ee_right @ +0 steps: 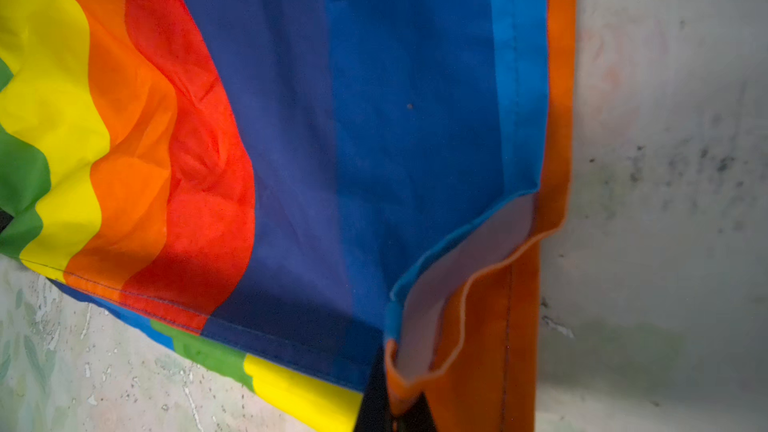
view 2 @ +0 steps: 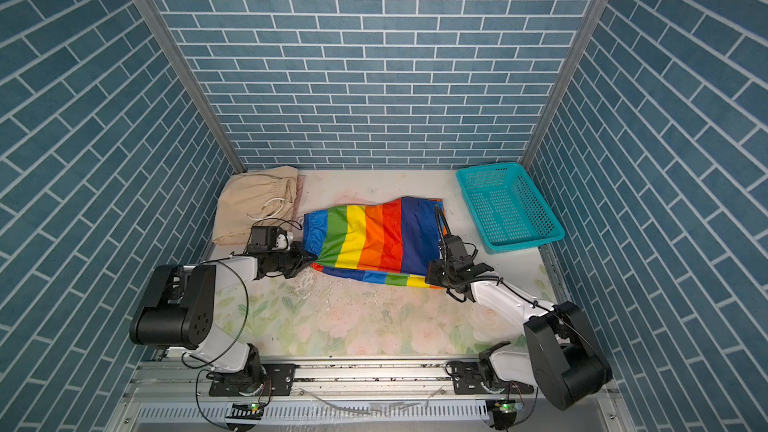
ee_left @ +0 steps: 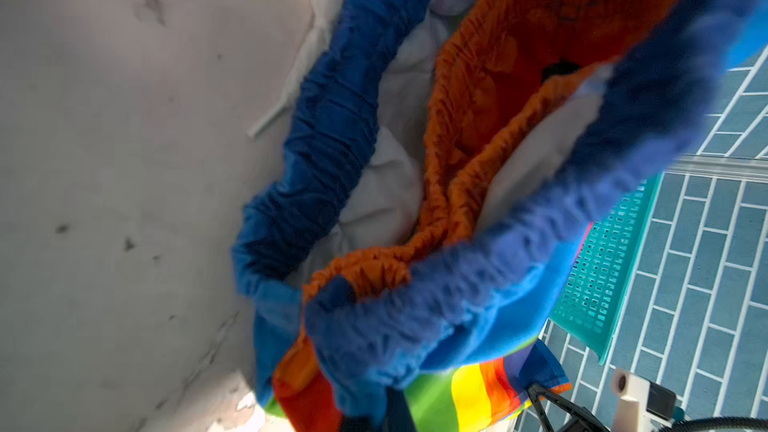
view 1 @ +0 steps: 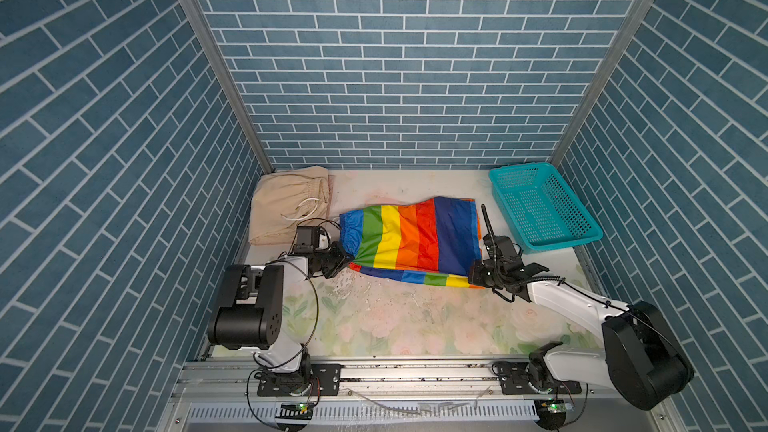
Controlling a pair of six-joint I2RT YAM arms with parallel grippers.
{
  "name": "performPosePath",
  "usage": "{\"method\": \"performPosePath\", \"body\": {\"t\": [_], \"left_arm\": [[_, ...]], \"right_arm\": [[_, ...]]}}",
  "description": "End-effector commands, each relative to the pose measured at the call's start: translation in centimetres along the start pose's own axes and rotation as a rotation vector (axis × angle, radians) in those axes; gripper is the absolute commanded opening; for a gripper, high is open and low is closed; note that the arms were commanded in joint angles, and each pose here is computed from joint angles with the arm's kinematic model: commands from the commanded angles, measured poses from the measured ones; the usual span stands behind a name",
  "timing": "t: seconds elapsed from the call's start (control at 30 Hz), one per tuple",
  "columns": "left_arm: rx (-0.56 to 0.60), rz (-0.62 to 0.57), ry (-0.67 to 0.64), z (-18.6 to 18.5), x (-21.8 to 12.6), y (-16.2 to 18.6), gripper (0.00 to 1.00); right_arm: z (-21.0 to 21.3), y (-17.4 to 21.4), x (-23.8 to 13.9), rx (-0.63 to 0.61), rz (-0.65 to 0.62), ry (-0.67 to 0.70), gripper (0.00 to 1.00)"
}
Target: Fold and stack the shorts
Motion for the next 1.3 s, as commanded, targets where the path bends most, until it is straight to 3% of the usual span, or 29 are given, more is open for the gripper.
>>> {"method": "performPosePath", "body": {"t": [0.0, 0.1, 0.27, 0.57, 0.83, 0.9, 0.97, 1.17, 1.27], "left_arm": [[0.015, -0.104, -0.082, 1.6, -0.9, -1.7, 0.00], [0.009, -0.101, -0.071, 1.8, -0.7, -1.6, 0.00], [0.011, -0.104, -0.068, 1.7, -0.8, -1.4, 0.00], [0.009, -0.104, -0.049, 1.6, -0.7, -1.3, 0.00], [0.011, -0.105, -0.042, 1.6, -0.8, -1.1, 0.00], [0.010, -0.104, -0.042, 1.7, -0.8, -1.0, 0.00], [0.008, -0.105, -0.043, 1.8, -0.7, -1.0, 0.00], [0.006, -0.103, -0.034, 1.7, -0.6, -1.0, 0.00], [0.006, -0.101, -0.034, 1.8, -0.6, -0.9, 0.00]], "right_arm": [[-3.4, 1.1, 0.8, 0.046, 0.002, 0.169, 0.00], [-3.0, 0.5, 0.5, 0.024, -0.003, 0.173, 0.00], [-2.0, -0.6, -0.7, 0.013, -0.025, 0.155, 0.19], [-2.5, -0.7, -1.0, 0.080, -0.046, 0.099, 0.42], [-1.7, 0.0, 0.1, 0.164, -0.032, -0.016, 0.51], [-1.6, 0.0, 0.2, 0.178, -0.036, -0.032, 0.51], [-1.6, 0.0, 0.3, 0.185, -0.043, -0.037, 0.44], [-1.5, -0.5, 1.0, 0.196, -0.059, -0.038, 0.01], [-1.8, -1.0, 1.7, 0.187, -0.067, -0.011, 0.00]]}}
Point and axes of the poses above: each gripper's point midway between its finger pads, its own x axis out along the fingers, its own z axis along the line the jaws close on, y = z × x, the point moved 5 cm from there along -x, back along the fingers, and after that the axes turned 5 degrees about x, right-handed, at the moved point
